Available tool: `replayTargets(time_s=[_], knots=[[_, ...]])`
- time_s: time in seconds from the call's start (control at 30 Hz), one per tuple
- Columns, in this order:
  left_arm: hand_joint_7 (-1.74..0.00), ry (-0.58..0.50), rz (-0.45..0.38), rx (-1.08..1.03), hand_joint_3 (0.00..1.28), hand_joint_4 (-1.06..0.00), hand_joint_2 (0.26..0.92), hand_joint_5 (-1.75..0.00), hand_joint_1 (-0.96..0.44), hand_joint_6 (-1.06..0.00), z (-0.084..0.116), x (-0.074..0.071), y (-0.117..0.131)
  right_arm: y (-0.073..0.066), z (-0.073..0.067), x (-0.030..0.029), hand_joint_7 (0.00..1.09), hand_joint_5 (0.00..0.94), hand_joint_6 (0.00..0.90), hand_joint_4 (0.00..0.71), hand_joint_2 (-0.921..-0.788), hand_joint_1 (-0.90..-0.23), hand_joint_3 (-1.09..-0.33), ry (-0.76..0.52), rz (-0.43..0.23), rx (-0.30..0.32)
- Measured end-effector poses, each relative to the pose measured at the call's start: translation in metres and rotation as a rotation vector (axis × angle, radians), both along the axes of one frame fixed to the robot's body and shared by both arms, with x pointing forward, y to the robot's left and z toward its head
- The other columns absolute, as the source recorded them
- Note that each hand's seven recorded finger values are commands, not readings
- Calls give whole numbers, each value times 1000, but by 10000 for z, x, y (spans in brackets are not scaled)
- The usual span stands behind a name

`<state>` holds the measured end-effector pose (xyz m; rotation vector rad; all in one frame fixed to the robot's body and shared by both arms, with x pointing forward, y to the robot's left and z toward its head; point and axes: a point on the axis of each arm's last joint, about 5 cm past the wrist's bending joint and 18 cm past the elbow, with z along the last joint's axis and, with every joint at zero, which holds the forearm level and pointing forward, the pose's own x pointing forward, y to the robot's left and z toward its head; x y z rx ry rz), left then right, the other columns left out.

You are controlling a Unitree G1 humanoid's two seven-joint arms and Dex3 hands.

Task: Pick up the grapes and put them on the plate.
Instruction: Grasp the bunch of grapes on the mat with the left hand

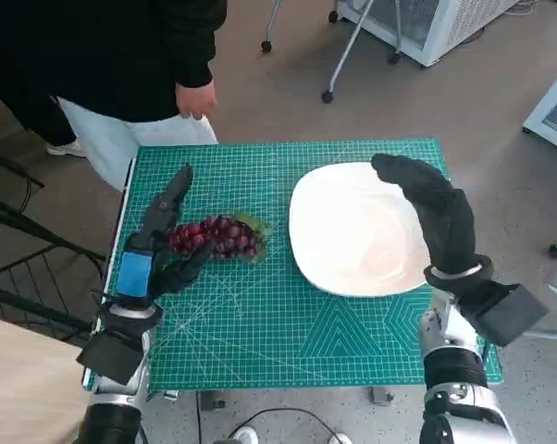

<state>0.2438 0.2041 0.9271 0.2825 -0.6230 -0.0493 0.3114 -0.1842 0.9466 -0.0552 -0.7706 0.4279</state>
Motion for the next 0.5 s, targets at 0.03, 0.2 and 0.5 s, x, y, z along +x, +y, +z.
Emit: replayTargets(time_s=[0.03,0.2,0.5], knots=[[0,9,6,12,174,-254,921,0,-456,-286,24,0,13,0,0,0,2,1,199,239,-921,-492,-552,0,0,0],[0,80,57,128,96,-186,921,0,-514,-239,171,-35,76,-2,1,0,2,1,200,240,-921,-492,-553,0,-1,0],[0,222,156,343,9,-104,890,0,-495,-216,444,-87,116,-1,0,0,3,2,201,241,-921,-491,-552,0,0,0]])
